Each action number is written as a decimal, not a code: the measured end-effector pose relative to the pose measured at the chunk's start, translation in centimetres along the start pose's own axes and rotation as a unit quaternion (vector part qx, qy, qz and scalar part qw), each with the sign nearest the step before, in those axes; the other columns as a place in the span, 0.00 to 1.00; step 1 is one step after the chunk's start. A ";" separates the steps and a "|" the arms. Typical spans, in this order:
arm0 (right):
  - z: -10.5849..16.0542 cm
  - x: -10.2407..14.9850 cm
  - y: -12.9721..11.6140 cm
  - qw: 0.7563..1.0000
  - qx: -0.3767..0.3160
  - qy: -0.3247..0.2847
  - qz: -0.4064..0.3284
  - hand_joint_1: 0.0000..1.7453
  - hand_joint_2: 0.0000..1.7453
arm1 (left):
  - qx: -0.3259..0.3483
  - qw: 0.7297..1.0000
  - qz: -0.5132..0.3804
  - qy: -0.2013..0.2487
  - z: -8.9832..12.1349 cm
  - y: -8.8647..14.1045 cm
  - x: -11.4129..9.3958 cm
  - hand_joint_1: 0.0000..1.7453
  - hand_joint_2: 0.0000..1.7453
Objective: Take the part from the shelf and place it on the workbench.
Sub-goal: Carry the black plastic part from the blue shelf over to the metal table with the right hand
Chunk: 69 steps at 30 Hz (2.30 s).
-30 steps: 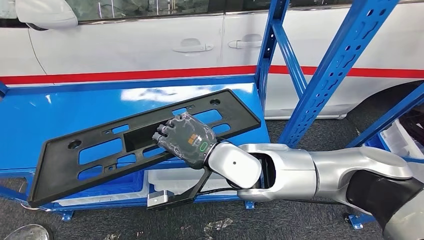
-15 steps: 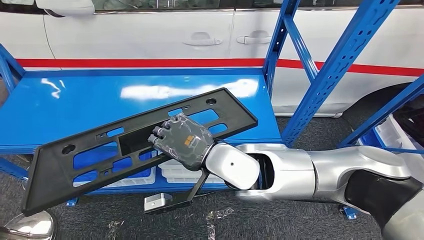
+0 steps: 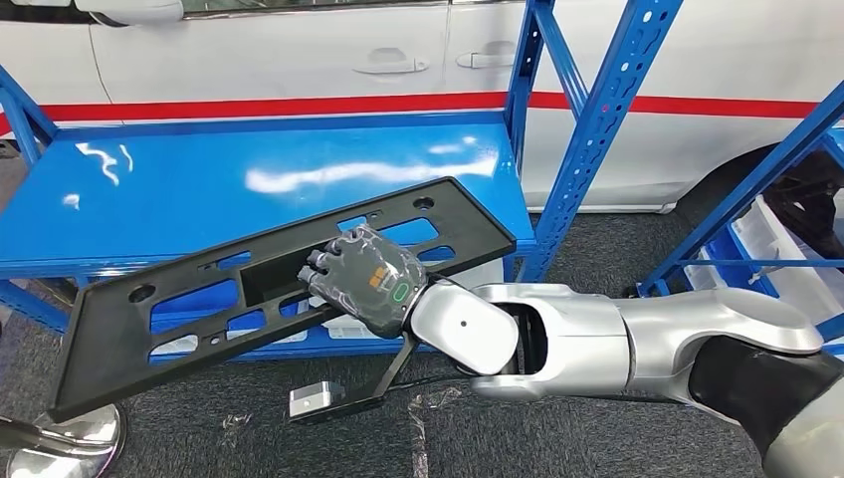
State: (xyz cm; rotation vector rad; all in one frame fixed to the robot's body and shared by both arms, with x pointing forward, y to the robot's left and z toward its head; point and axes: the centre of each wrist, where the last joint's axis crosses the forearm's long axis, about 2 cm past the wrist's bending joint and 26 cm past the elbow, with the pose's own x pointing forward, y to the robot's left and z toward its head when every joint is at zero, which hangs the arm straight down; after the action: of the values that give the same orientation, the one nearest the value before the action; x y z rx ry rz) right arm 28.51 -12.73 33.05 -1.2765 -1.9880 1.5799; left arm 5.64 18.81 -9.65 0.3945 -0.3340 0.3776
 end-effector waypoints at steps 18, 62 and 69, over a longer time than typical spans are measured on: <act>0.7 0.2 0.7 1.000 0.015 0.007 -0.018 1.00 1.00 | 0.003 1.000 0.003 -0.001 0.0 -0.1 0.2 0.00 1.00; 0.4 -0.3 0.7 0.999 0.013 0.020 -0.024 1.00 1.00 | 0.012 1.000 0.023 0.009 -0.1 -0.1 0.3 0.00 1.00; 0.3 -0.2 0.8 0.999 0.014 0.019 -0.027 1.00 1.00 | 0.016 0.999 0.027 0.008 -0.2 0.0 0.5 0.00 1.00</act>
State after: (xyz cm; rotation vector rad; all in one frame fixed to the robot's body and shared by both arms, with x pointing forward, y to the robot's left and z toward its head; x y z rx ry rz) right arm 28.74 -13.09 32.27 -1.2231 -1.9547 1.5404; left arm 6.08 19.00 -9.61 0.4133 -0.3240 0.4393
